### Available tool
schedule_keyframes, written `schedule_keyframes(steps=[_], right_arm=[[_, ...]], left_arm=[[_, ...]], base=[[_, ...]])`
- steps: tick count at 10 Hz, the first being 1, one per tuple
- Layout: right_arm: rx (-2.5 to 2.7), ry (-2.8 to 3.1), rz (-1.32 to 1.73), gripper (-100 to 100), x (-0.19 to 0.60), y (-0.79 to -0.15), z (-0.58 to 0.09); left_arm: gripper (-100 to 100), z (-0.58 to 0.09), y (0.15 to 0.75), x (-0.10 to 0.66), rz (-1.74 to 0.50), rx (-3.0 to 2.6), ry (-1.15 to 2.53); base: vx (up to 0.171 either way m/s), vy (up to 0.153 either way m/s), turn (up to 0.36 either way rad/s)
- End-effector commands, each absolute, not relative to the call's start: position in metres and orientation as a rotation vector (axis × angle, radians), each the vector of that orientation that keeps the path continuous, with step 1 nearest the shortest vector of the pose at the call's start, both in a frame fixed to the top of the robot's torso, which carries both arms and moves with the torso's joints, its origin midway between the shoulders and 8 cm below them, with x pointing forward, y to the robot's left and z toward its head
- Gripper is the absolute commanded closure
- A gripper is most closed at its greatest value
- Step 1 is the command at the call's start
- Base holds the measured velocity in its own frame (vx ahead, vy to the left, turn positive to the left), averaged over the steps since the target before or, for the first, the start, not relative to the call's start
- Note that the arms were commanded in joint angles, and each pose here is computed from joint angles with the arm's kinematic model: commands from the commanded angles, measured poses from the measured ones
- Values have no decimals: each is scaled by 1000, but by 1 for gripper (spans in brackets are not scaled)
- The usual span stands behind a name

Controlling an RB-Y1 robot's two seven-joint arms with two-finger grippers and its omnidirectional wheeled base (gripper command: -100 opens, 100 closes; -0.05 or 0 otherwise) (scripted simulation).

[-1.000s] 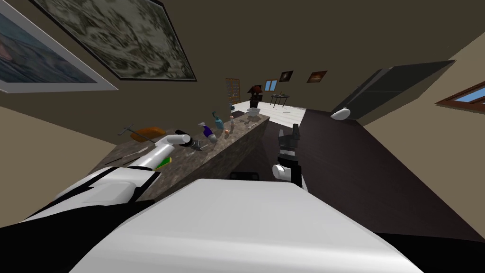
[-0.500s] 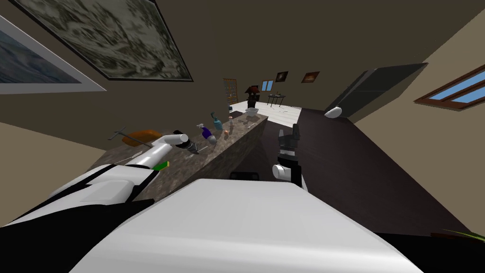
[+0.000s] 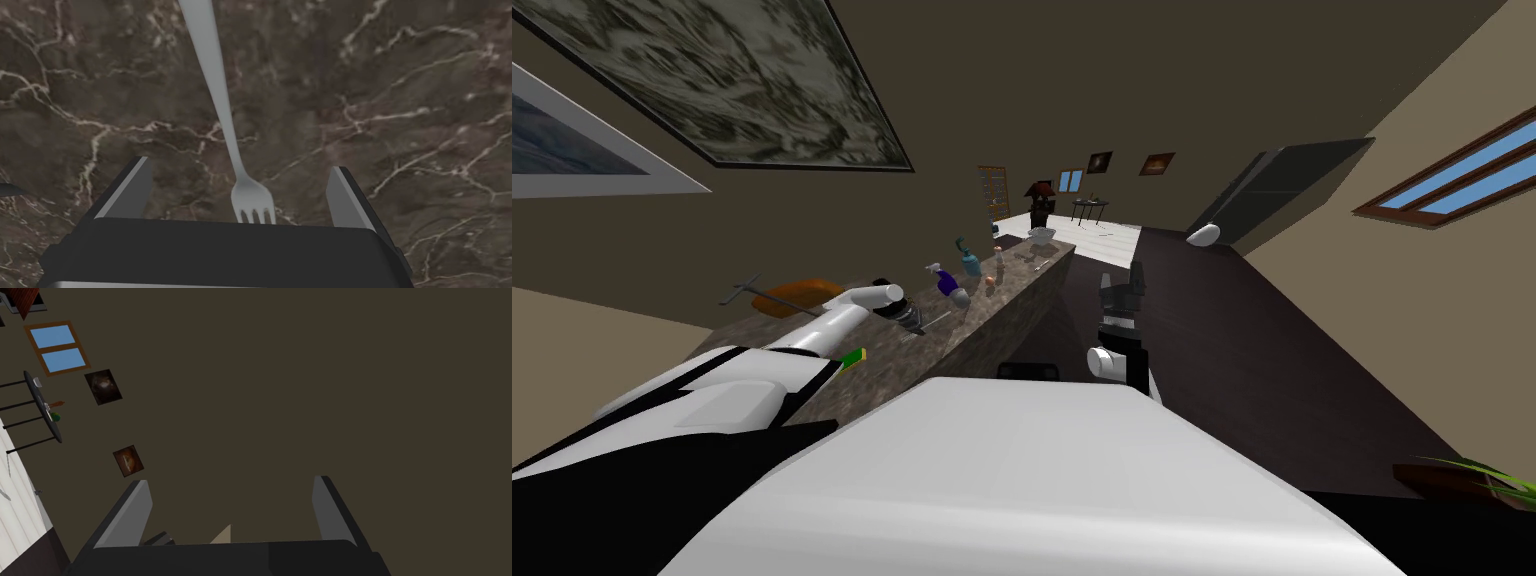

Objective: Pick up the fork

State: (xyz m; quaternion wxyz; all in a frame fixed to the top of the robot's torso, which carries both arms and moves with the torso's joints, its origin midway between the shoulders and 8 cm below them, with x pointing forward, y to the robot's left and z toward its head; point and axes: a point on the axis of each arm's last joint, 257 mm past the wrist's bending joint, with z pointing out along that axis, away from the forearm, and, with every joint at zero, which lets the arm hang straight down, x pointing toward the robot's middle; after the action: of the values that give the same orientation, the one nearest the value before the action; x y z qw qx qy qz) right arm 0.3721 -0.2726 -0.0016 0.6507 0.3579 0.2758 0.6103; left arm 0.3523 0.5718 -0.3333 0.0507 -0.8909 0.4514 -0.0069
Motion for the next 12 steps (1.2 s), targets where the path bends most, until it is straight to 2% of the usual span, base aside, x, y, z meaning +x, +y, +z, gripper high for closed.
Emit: schedule_keyframes(steps=[1,4,5,6,9,10,12], right_arm=[[813,626,1386,0,372,-273,-2],[813,626,1386,0,372,-273,-2],[813,626,1386,0,372,-273,-2],[813,626,1386,0,372,-273,-2],[813,626,1386,0,372,-273,-2],[813,626,1386,0,372,-273,-2],[813,626,1386,0,372,-273,-2]], left_arm=[[-100,-334,574,334,48,-2770,1350],[-100,-334,575,325,83,-2798,1336],[0,-333,575,323,88,-2802,1336],[-100,-348,574,321,88,-2801,1336],[-100,-352,572,320,90,-2803,1335],[100,-353,572,320,89,-2801,1336],[100,-352,572,321,86,-2800,1334]], base=[[11,73,-92],[-13,28,-62],[0,0,0],[0,0,0],[0,0,0],[0,0,0],[0,0,0]])
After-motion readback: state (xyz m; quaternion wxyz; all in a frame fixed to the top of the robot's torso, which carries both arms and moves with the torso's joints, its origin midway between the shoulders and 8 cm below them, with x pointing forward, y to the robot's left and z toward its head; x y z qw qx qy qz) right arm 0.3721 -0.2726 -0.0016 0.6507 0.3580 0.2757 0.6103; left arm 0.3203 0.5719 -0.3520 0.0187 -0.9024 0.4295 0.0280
